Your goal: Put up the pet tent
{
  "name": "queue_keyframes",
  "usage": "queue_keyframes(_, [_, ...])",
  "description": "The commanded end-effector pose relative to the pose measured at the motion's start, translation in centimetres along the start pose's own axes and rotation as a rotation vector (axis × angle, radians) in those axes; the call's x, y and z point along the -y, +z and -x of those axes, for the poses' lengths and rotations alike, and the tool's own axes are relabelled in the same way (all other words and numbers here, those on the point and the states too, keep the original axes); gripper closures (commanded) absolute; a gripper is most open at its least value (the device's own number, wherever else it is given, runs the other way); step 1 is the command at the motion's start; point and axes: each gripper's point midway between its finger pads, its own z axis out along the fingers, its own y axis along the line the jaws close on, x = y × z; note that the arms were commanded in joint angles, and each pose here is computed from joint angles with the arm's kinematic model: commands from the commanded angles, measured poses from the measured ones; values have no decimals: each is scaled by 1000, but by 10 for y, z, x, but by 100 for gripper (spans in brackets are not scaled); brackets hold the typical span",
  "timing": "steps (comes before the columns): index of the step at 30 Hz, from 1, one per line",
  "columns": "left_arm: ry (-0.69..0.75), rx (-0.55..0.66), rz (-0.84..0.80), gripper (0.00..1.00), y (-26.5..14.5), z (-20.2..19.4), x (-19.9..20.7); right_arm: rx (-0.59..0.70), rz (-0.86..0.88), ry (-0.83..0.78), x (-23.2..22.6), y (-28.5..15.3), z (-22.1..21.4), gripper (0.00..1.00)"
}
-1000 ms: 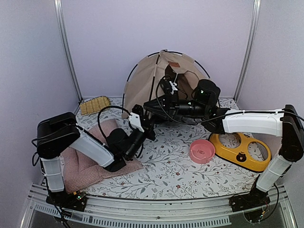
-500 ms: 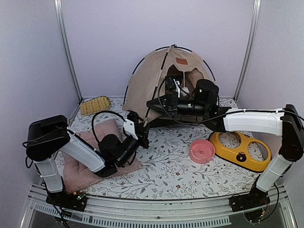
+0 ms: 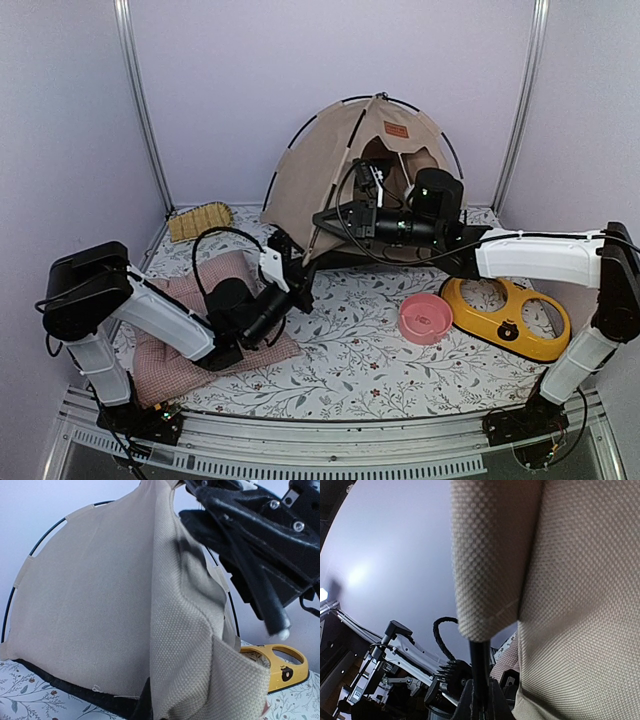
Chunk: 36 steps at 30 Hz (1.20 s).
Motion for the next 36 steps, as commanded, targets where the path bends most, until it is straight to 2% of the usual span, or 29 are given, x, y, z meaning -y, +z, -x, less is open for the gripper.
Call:
queue_keyframes(1, [-48, 44, -58, 100, -5, 20, 17, 88, -103, -11, 24, -15, 21, 100])
queue_keyframes(26, [-45, 44, -93, 100, -1, 28, 25, 71, -175, -14, 41, -10, 7, 100])
queue_keyframes(36, [-62, 17, -108, 100, 2, 28, 24, 46, -269, -98, 42, -1, -5, 100])
